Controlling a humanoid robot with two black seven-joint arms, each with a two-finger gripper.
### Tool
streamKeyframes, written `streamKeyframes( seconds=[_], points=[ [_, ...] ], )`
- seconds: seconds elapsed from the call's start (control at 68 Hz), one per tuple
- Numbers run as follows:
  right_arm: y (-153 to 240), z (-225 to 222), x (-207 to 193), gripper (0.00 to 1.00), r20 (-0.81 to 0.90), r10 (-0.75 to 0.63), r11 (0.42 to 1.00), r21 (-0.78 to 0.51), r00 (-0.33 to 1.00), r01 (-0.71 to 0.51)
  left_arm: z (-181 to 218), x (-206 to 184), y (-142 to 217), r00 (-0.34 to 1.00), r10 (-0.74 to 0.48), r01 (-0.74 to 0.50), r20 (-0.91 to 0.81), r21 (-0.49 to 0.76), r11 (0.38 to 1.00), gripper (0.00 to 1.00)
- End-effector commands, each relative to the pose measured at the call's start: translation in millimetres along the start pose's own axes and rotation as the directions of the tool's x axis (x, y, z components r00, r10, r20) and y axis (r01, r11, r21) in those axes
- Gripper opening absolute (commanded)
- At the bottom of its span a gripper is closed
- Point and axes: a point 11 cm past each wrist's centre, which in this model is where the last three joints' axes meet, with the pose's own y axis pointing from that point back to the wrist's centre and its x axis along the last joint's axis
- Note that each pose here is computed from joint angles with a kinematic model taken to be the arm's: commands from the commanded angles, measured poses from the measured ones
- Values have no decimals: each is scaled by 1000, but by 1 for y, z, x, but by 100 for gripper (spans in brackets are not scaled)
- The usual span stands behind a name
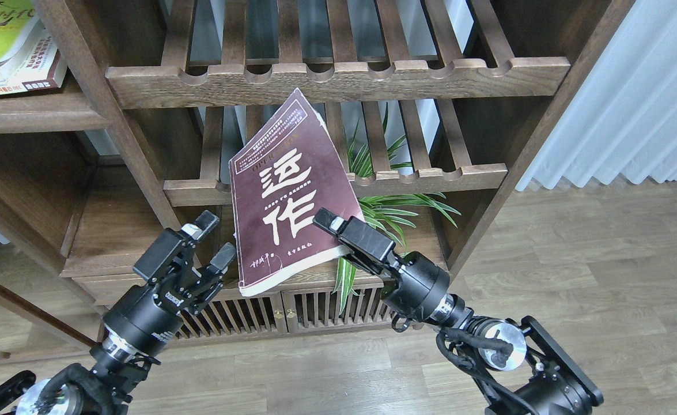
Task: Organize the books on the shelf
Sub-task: 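Grasp the maroon book with the left gripper, taking it from the right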
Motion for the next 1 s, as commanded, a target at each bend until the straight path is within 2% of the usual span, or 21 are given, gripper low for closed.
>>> streamKeyframes(
  seconds=[0.0,0.191,0.323,0.632,0.794,0.896,0.941,0.985],
  points=[
    [-1,1,-1,1,-2,-3,1000,-4,1000,3,4,1,-13,1000,-13,13,7,-5,1000,91],
    [-1,1,-2,1,-4,-7,1000,-4,1000,7,-6,1,-35,998,-58,58,-30,-8,998,89],
    [-3,0,-4,1,-6,-14,1000,-5,1000,14,-8,7,-49,996,-68,66,-54,-34,997,84],
    [-3,5,-4,1,5,-16,1000,-14,1000,16,-9,0,-59,993,-99,97,-62,-43,994,84],
    [-5,11,-3,1,16,-17,999,-32,1000,17,-7,-8,-71,990,-127,125,-58,-38,991,81],
    [-6,13,-3,1,20,-18,999,-37,1000,18,-13,-15,-83,984,-163,160,-74,-36,986,70],
    [-5,13,-3,1,19,-18,999,-36,1000,18,-14,-16,-85,982,-168,165,-81,-39,985,61],
    [-6,13,-3,1,20,-18,999,-37,1000,18,-16,-15,-86,982,-168,165,-86,-39,986,45]
  ],
)
